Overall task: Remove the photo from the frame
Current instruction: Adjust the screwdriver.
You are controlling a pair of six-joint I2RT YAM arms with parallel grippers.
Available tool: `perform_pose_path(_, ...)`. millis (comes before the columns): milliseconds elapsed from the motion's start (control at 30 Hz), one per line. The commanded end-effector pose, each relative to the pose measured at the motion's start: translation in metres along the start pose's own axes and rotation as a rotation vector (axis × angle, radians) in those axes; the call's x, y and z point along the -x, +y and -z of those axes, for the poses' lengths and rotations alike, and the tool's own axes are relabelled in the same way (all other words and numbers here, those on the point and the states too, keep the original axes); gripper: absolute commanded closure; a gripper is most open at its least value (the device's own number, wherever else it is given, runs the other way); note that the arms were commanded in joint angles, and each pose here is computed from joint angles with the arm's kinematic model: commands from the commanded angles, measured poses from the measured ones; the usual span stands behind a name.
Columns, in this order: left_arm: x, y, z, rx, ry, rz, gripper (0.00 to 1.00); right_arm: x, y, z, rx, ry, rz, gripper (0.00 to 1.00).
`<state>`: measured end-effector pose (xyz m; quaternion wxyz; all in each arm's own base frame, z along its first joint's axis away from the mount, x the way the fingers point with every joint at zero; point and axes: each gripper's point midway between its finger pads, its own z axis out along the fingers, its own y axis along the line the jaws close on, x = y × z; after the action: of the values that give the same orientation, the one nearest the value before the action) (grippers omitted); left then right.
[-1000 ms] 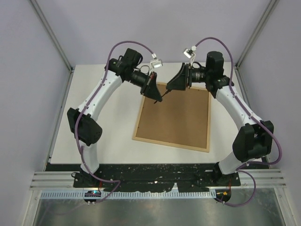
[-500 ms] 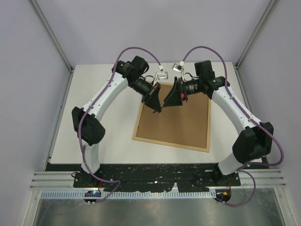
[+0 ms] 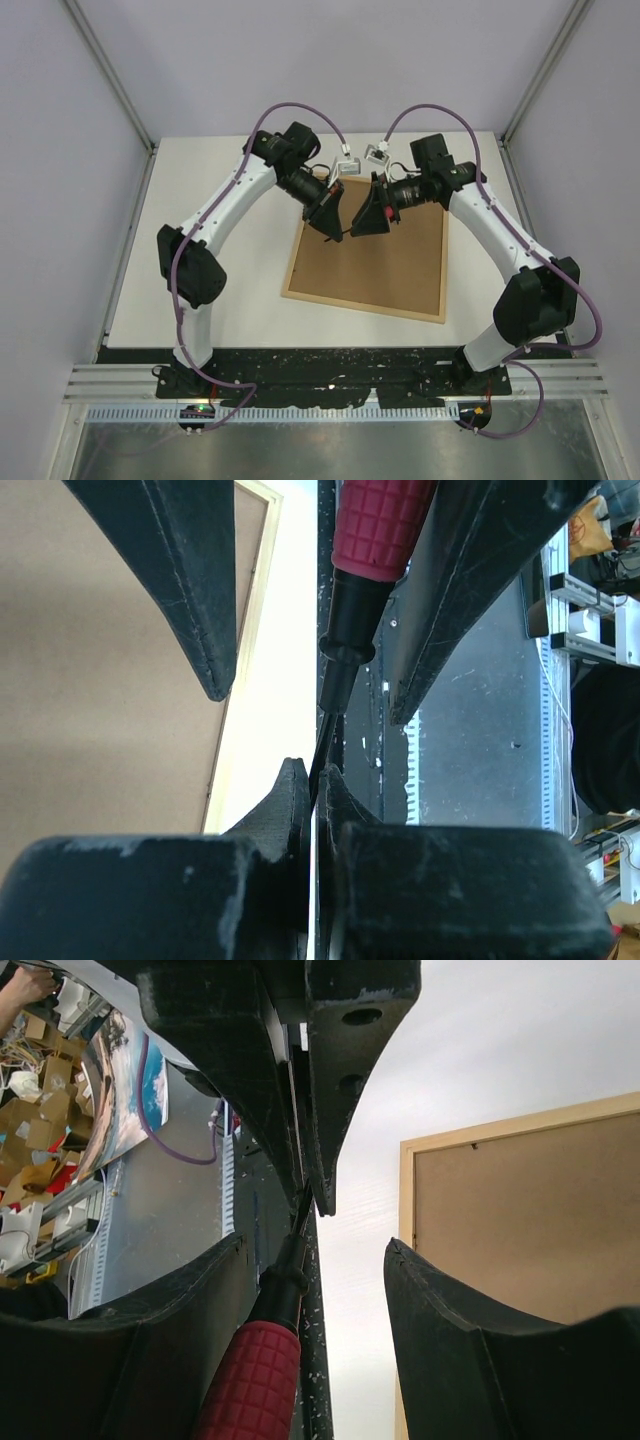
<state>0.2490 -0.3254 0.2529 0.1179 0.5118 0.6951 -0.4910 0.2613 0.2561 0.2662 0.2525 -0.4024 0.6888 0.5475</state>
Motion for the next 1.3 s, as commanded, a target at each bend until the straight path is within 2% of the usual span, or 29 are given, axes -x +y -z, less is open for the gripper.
perform_pose_path(0,-0.004,-0.009,0.007,0.002,0.021,0.052,1.00,-0.011,-0.001,-0.005,-0.024,0.053,0.032,0.84)
perform_pose_path(33,-0.005,-0.010,0.007,0.001,0.022,0.053,1.00,-0.012,0.000,-0.005,-0.016,0.058,0.025,0.68)
perform_pose_path(100,-0.005,-0.010,0.007,0.001,0.022,0.050,1.00,-0.010,0.012,-0.002,0.059,0.037,0.010,0.46)
perform_pose_path(233,-0.009,-0.011,0.006,-0.002,0.025,0.057,1.00,0.005,0.023,0.012,0.141,-0.034,-0.022,0.34)
perform_pose_path(433,-0.011,-0.013,0.008,-0.001,0.021,0.055,1.00,0.018,0.016,0.033,0.167,-0.116,-0.077,0.28)
perform_pose_path(567,-0.011,-0.012,0.008,0.006,0.022,0.053,1.00,0.021,0.017,0.034,0.178,-0.124,-0.073,0.27)
perform_pose_path(700,-0.009,-0.009,0.008,0.014,0.017,0.058,1.00,0.015,0.007,0.026,0.081,-0.086,-0.067,0.27)
perform_pose_path(733,-0.008,-0.008,0.008,0.019,0.015,0.061,1.00,0.018,0.008,0.025,0.069,-0.089,-0.024,0.27)
perform_pose_path(900,-0.006,-0.005,0.008,0.036,0.012,0.067,1.00,0.005,0.007,0.009,0.029,-0.042,-0.012,0.29)
perform_pose_path(967,-0.006,-0.006,0.008,0.036,0.015,0.072,1.00,0.003,0.005,0.005,0.012,-0.026,-0.004,0.33)
perform_pose_path(1133,-0.007,-0.006,0.009,0.041,0.019,0.081,1.00,0.000,0.003,0.000,-0.017,-0.003,0.009,0.51)
perform_pose_path(1267,-0.007,-0.007,0.009,0.043,0.018,0.081,1.00,-0.004,0.007,-0.008,-0.008,0.020,0.026,0.71)
